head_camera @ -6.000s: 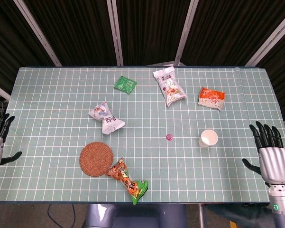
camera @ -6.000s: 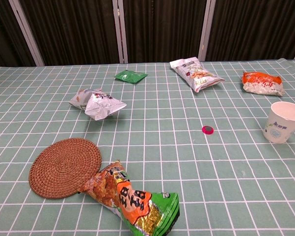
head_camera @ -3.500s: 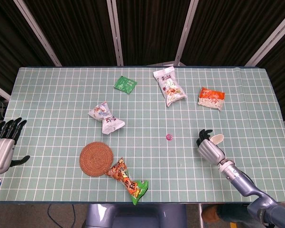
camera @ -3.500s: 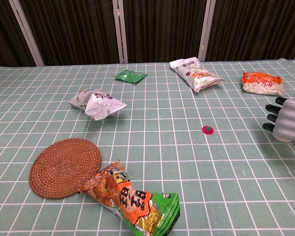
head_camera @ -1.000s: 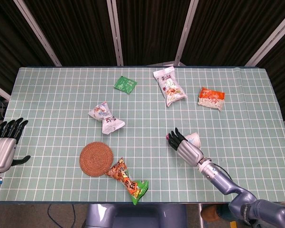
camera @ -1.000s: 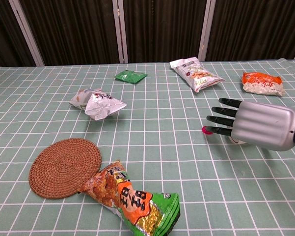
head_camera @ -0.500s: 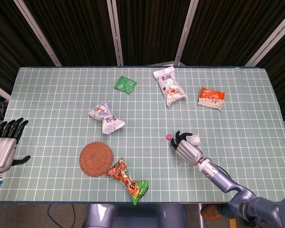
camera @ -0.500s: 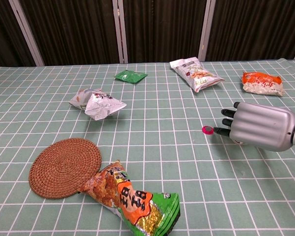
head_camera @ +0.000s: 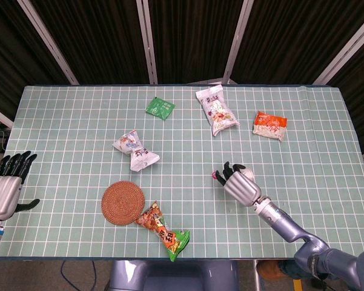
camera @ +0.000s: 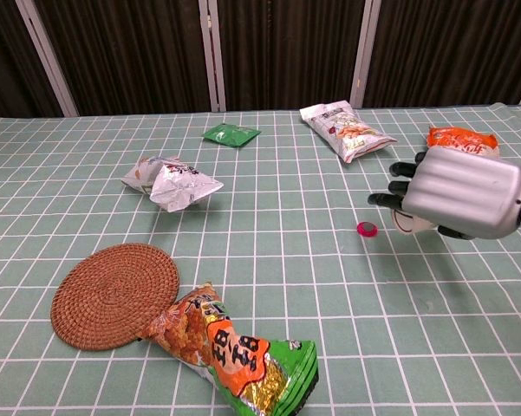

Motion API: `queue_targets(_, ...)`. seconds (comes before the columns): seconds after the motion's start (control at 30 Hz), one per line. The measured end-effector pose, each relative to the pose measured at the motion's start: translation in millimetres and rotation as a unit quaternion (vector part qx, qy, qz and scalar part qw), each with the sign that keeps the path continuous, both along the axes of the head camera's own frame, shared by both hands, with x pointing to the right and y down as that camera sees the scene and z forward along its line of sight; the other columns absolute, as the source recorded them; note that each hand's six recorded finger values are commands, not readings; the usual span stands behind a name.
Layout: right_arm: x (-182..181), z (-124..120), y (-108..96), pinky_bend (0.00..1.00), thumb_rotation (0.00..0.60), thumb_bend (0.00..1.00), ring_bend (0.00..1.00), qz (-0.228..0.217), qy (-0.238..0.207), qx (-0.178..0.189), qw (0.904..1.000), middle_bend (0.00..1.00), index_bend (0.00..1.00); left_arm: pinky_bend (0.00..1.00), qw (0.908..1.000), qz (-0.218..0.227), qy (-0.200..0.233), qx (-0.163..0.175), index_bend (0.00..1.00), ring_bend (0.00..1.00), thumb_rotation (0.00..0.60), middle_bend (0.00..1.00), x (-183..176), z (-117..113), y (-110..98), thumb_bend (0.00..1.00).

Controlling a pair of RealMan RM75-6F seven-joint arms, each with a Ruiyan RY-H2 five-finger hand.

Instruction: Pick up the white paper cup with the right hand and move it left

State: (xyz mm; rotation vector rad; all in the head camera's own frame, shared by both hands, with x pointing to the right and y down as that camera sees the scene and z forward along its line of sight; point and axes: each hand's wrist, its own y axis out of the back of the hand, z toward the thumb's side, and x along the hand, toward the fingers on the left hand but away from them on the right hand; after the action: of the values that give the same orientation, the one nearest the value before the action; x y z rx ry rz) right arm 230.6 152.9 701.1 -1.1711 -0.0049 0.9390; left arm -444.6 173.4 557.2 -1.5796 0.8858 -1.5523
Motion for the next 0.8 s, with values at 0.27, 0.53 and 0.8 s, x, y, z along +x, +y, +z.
queue_targets(0.27,-8,-21,-33,0.49,0.6,0.21,0.22,0.184,-0.17,-0.104,0.9625,0.4,0.18,0.0,1.0,-0.001,0.006,-0.002,0.0,0.0,0.6,0.0,1,-1,0,0.0)
queue_targets(0.53,-19,-21,-65,0.49,0.6,0.21,0.22,0.315,-0.292,-0.177,0.8856,0.4,0.18,0.0,0.9999,-0.003,0.01,-0.006,0.0,0.0,0.6,0.0,0,-1,0,0.0)
queue_targets(0.8,-41,-2,-63,0.48,0.6,0.21,0.21,0.372,-0.338,-0.228,0.834,0.4,0.18,0.0,0.9999,-0.004,0.01,-0.011,0.0,0.0,0.6,0.0,-1,0,0,0.0)
